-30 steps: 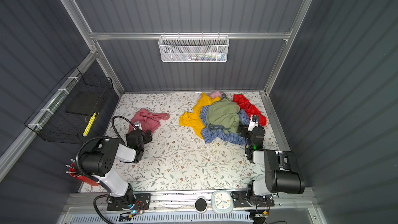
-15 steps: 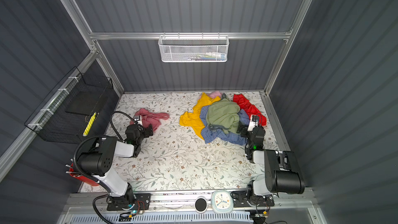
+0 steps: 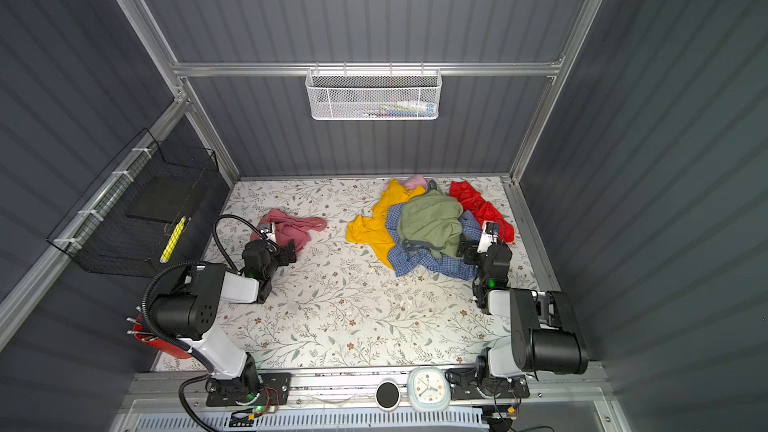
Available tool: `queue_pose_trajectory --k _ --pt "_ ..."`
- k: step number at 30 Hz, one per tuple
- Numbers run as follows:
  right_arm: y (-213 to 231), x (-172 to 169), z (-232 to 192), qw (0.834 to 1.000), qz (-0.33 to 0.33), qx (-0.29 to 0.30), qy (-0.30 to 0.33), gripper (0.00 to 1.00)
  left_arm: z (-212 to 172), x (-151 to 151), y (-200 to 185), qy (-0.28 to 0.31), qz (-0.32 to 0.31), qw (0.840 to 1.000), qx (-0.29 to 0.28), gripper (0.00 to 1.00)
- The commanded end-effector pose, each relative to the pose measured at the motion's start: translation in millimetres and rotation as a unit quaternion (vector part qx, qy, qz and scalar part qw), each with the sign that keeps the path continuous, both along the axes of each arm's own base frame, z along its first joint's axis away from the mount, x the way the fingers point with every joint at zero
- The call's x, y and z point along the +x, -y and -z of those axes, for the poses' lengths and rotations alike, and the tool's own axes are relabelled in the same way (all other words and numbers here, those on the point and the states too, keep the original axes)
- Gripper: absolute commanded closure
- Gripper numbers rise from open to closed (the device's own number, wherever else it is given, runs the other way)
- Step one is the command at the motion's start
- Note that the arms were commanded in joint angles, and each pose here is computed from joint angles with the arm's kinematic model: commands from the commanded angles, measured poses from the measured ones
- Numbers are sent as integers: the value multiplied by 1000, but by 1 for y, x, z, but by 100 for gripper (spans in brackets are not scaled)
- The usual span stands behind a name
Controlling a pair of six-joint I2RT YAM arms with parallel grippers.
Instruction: Pick out a specific cloth from the pile
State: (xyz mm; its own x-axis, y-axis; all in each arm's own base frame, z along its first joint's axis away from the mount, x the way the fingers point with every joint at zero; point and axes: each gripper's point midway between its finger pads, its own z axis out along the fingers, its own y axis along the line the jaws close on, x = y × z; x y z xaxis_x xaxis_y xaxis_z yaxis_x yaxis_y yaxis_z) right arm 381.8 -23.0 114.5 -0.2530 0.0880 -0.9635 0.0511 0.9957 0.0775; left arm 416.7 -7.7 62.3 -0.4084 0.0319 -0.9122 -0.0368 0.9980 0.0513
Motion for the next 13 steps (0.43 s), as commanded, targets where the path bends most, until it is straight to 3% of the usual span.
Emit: queue_pose_trajectory --k 1,13 --pt "-1 5 -4 1000 -7 -1 5 1 0 2 -1 -1 4 1000 3 0" --pt "-1 5 -5 1000 -6 -1 5 1 0 2 0 0 4 1000 3 0"
